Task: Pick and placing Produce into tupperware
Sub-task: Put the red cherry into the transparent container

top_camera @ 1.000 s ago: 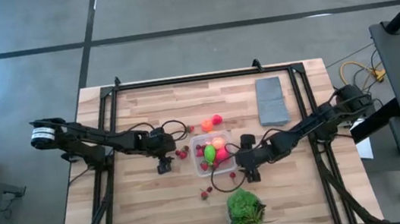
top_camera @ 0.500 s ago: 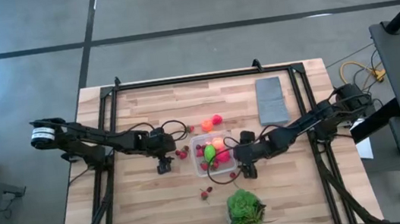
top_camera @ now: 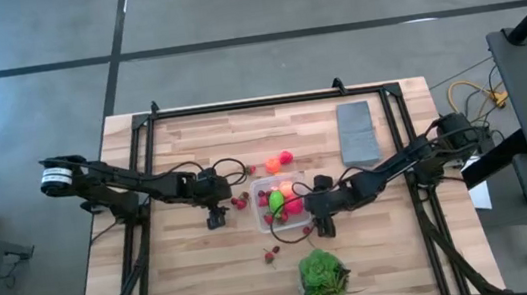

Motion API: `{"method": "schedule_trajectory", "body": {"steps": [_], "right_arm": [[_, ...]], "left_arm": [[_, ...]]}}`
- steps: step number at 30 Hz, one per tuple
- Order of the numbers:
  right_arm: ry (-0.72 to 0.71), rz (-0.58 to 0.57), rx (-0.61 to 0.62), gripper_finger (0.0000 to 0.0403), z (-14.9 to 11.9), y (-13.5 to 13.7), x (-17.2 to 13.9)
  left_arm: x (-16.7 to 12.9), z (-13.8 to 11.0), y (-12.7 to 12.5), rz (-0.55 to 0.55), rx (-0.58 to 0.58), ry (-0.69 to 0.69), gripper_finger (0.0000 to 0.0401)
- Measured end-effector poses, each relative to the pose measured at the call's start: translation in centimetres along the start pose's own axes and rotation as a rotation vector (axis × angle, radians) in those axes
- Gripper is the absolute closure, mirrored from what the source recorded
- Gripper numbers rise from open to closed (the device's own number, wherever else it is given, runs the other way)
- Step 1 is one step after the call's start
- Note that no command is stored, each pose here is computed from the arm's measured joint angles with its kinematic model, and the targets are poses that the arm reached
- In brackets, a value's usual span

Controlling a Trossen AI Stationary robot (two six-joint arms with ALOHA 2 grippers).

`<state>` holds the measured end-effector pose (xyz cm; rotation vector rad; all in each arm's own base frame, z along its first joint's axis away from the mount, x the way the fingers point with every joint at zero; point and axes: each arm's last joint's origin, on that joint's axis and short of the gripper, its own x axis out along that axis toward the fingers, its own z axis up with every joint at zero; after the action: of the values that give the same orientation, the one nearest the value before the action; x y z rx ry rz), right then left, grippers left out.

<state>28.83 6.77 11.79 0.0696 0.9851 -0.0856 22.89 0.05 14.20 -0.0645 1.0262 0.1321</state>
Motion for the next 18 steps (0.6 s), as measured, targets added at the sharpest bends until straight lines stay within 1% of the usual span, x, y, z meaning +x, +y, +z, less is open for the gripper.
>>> {"method": "schedule_trajectory", "body": {"steps": [5,8,13,18], "right_arm": [[0.007,0.004,0.044,0.0145,0.1,0.08,0.08],[0.013,-0.006,0.045,0.0152,0.3,0.08,-0.13],[0.057,-0.021,0.025,0.018,0.08,-0.03,-0.39],[0.054,-0.023,0.024,0.0211,0.08,-0.02,-0.3]], "left_arm": [[0.02,-0.03,0.0,0.0,0.0,0.001,0.018],[0.02,-0.03,0.01,0.0,0.0,0.002,0.018],[0.02,-0.03,0.01,0.0,0.0,0.002,0.018],[0.02,-0.04,0.01,0.0,0.0,0.002,0.018]]}}
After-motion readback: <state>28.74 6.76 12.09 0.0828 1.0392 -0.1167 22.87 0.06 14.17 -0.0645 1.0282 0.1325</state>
